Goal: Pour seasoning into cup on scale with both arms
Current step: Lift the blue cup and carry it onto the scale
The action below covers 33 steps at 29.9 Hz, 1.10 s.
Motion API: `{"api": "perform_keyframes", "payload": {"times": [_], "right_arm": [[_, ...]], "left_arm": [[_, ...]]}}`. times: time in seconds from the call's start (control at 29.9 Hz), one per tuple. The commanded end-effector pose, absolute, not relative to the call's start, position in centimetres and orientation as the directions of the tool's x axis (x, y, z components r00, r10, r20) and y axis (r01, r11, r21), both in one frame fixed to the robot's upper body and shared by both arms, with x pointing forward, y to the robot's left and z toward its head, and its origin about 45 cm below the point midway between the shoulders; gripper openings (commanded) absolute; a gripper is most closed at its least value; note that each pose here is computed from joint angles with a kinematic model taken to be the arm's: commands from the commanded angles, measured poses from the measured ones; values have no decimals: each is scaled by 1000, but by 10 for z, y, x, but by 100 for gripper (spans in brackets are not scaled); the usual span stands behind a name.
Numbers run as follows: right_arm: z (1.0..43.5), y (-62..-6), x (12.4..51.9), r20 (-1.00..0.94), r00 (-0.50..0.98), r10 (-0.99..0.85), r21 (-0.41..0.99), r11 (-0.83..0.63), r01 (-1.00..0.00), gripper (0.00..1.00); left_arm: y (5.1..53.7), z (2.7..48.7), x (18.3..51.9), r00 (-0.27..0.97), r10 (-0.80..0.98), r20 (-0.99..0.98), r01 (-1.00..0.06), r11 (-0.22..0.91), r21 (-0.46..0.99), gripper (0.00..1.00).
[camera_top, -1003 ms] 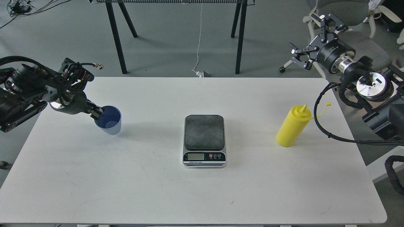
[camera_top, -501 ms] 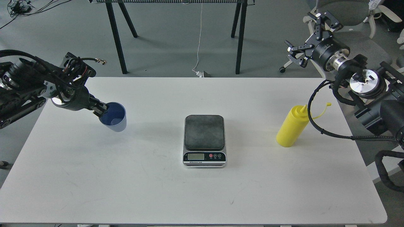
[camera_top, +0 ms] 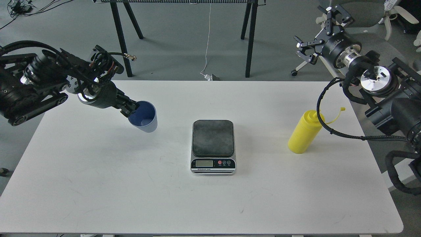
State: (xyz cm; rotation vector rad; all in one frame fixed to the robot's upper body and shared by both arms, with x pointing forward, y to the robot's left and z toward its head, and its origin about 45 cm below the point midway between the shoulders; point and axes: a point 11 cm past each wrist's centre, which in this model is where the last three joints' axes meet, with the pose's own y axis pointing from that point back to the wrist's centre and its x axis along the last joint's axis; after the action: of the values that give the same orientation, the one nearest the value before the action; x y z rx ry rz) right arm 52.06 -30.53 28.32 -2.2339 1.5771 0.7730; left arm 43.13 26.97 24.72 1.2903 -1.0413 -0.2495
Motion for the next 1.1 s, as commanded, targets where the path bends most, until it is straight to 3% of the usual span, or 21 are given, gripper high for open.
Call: {"api": "perform_keyframes", "payload": {"times": [0.0, 0.4, 1.07], "right_arm": [[281, -304, 520, -567, 256, -783, 76, -359, -930, 99], [282, -306, 520, -556, 257, -790, 83, -361, -929, 99], [283, -309, 520, -557, 253, -791, 80, -355, -932, 99]], "left_arm": [[248, 246, 431, 520, -696, 496, -362, 347, 865, 4], [188, 257, 433, 424, -738, 525, -333, 412, 848, 4], [133, 255, 425, 352, -766, 539, -280, 463, 841, 4]]}}
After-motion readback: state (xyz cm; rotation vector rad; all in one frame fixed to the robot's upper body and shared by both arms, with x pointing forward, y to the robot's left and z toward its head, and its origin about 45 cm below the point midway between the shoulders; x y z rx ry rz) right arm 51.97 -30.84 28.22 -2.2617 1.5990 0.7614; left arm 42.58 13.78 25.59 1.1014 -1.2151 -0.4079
